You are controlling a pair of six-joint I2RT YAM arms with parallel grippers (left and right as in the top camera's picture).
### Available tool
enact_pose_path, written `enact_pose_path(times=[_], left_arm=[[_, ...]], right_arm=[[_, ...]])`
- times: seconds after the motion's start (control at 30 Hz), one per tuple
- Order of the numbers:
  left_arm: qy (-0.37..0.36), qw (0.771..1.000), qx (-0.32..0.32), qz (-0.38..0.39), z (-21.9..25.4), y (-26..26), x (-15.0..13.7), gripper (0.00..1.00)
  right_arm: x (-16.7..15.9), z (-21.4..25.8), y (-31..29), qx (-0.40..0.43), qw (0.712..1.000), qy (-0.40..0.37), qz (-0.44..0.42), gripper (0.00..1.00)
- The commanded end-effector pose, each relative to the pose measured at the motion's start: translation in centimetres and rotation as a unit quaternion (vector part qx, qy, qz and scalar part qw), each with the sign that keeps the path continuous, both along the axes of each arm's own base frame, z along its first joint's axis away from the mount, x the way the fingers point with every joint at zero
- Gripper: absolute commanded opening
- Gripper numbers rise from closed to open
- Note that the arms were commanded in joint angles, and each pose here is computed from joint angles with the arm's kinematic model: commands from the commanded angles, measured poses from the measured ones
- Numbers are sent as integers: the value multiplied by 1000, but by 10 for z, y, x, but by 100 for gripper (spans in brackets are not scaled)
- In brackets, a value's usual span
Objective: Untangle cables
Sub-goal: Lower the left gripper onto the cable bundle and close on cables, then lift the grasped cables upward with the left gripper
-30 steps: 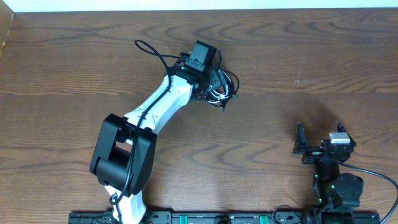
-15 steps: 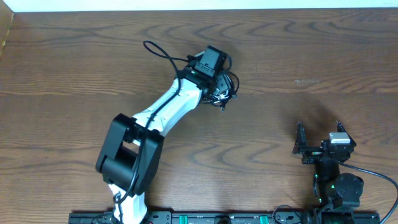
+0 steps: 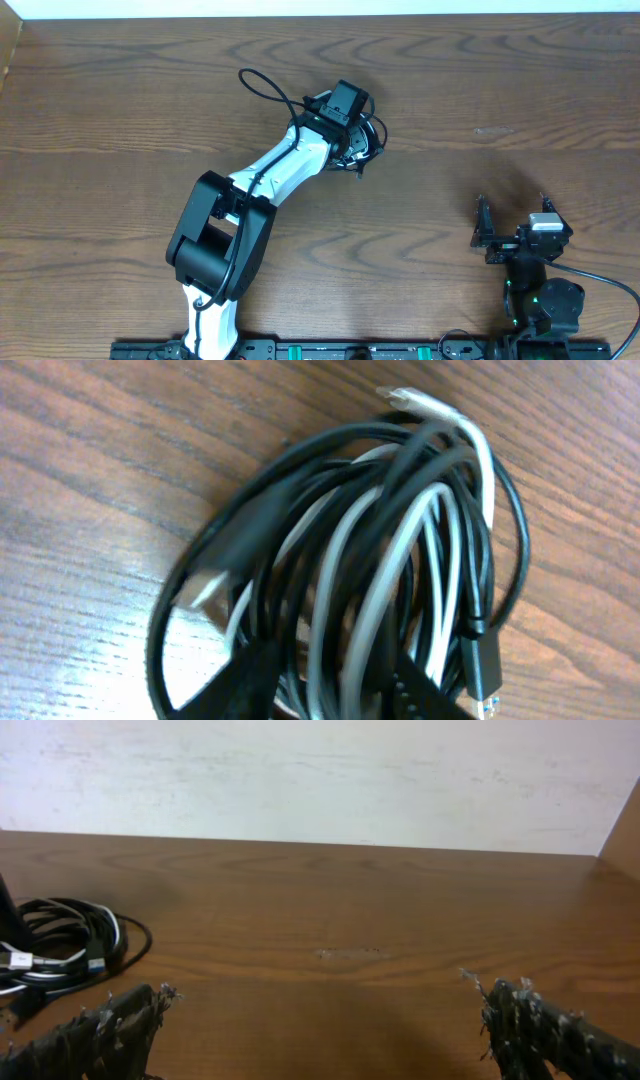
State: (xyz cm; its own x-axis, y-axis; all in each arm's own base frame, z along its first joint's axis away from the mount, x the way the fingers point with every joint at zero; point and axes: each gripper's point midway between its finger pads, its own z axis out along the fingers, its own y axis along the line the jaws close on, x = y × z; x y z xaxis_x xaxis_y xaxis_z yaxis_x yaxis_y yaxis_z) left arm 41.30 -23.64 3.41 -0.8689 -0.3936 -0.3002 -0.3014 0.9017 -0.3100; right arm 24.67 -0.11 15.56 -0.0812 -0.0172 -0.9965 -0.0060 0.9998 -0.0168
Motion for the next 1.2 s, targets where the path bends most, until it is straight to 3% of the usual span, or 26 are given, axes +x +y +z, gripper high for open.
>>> enact_pose_path(times=[0.0, 0.1, 0.6, 1.17], left_arm=[[-29, 1000, -7, 6, 25, 2, 7, 20], [-43, 999, -17, 5, 42, 0, 8, 8], [-99, 989, -105, -27, 133, -14, -6, 7], [-173, 976, -121, -58, 214, 1, -32, 8]], right_arm=[[0, -1, 1, -6, 1000, 2, 3, 99], [0, -1, 1, -6, 1000, 2, 3, 99], [0, -1, 1, -6, 1000, 2, 3, 99], [0, -1, 1, -6, 1000, 2, 3, 99]])
